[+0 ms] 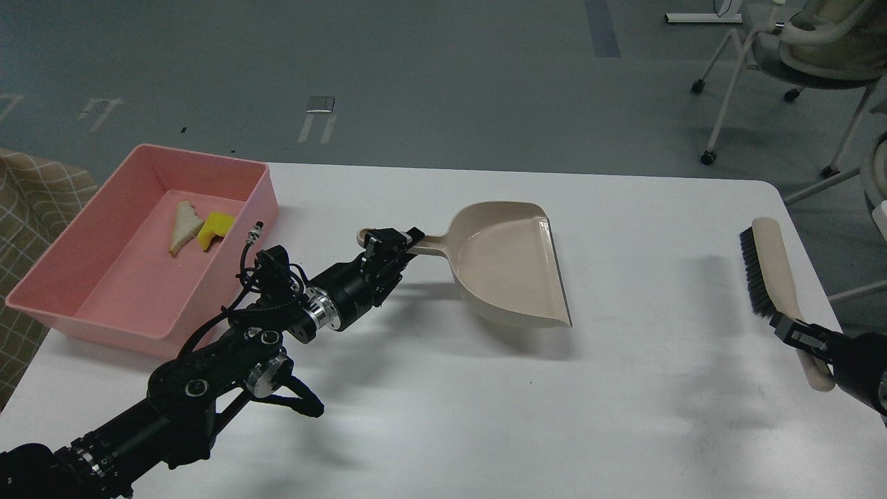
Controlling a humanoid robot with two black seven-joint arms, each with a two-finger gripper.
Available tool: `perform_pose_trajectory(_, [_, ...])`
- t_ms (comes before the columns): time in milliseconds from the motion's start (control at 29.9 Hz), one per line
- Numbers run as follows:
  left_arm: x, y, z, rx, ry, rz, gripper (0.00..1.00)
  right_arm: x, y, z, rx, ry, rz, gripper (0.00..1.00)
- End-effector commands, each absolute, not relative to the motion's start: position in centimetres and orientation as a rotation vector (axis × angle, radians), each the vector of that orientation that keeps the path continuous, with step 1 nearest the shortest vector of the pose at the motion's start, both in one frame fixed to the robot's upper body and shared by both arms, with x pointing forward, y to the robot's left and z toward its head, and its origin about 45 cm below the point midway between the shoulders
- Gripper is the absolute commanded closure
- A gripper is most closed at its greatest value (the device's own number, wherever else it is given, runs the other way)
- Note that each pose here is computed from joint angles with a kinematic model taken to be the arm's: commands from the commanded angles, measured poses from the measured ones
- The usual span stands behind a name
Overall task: Sweep and dump garbage into bin
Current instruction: 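Bring the empty dustpan back and lower it onto the table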
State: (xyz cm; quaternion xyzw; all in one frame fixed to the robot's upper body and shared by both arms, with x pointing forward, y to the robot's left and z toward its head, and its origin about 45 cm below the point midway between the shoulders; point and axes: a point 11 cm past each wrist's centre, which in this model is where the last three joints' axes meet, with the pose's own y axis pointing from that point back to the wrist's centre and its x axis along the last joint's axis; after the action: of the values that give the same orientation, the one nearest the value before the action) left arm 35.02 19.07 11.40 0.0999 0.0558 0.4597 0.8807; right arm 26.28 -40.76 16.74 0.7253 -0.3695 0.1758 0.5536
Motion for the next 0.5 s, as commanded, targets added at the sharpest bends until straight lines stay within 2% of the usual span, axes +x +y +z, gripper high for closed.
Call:
perform_pose_trajectory(0, [34.8, 19.2, 11.1, 0.216, 0.12, 0.968, 1.0, 26.1, -38.6, 15.6, 1.78, -0.881, 0.394, 1.0])
perform_pose_trajectory(33, [34.8, 19.2, 11.1, 0.215, 0.121, 0.969, 0.97, 26.0, -38.3, 15.4, 1.787, -0.878, 0.391, 1.0])
perform_pose_trajectory(67, [34.7, 19.2, 11.1, 0.215, 0.118, 0.965, 0.86, 25.9, -38.0, 15.0, 1.795, -0.867, 0.383, 1.0])
perform_pose_trajectory(134, [34.7, 19.3, 11.2, 0.217, 0.114, 0.964, 0.74, 25.7, -37.8, 14.8, 1.799, -0.857, 0.38, 1.0])
perform_pose_trajectory(200, [34.6, 19.3, 11.2, 0.219, 0.114, 0.96, 0.58, 25.7, -37.8, 14.6, 1.798, -0.857, 0.374, 1.0])
perform_pose_trajectory(267, [34.6, 19.1, 11.2, 0.216, 0.117, 0.961, 0.5, 25.7, -37.8, 14.6, 1.797, -0.857, 0.373, 0.96])
perform_pose_trajectory(401, [34.6, 18.8, 11.2, 0.216, 0.121, 0.956, 0.47, 25.6, -37.8, 14.5, 1.801, -0.856, 0.369, 0.85])
perform_pose_trajectory(468, [34.6, 18.9, 11.2, 0.221, 0.119, 0.962, 0.41, 25.6, -37.8, 14.5, 1.801, -0.858, 0.369, 0.75])
